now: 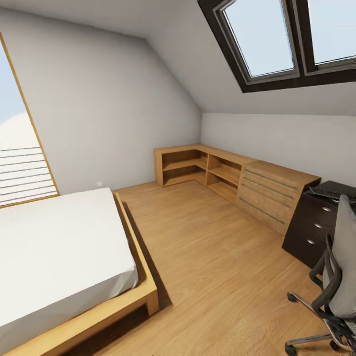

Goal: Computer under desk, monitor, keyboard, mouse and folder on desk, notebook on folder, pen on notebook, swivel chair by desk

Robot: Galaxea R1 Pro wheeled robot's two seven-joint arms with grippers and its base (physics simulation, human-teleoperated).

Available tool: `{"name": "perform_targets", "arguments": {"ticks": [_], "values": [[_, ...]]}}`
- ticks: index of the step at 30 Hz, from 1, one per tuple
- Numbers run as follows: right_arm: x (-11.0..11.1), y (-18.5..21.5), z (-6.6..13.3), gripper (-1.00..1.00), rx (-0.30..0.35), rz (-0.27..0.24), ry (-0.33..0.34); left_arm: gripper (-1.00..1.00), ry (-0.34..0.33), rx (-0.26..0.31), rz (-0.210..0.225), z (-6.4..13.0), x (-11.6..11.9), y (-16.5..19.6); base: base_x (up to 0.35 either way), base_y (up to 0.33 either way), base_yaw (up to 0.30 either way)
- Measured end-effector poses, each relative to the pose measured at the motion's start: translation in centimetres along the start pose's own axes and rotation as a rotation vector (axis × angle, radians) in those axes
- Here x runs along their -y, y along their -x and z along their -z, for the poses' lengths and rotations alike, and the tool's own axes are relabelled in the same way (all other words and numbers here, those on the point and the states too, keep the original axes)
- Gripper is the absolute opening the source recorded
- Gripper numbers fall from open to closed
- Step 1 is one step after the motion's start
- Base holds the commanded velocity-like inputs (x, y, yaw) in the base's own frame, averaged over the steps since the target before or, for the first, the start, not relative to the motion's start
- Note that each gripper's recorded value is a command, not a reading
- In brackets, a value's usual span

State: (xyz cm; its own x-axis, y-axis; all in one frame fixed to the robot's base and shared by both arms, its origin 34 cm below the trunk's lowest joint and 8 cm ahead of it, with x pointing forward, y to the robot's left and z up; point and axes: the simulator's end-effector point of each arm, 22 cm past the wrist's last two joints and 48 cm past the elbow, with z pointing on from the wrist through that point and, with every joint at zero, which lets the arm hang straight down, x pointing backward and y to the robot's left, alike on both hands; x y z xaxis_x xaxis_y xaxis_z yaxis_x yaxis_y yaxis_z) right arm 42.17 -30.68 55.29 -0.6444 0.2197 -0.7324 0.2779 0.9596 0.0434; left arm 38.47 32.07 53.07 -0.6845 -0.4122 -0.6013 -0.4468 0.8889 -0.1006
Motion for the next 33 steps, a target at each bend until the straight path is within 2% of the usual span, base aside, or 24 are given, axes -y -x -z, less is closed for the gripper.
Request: {"name": "perform_targets", "arguments": {"ticks": [14, 33], "values": [[0.3, -0.7, 0.0, 1.00, -0.018, 0.004, -0.005, 1.00, 0.009, -0.026, -0.007, 0.1, -0.3, -1.3, -0.253, 0.077, -0.174], [0.5, -1.7, 0.2, 1.00, -0.041, 0.005, -0.011, 1.00, 0.017, -0.015, -0.011, 0.2, -0.6, -1.5, -0.022, 0.004, -0.180]]}}
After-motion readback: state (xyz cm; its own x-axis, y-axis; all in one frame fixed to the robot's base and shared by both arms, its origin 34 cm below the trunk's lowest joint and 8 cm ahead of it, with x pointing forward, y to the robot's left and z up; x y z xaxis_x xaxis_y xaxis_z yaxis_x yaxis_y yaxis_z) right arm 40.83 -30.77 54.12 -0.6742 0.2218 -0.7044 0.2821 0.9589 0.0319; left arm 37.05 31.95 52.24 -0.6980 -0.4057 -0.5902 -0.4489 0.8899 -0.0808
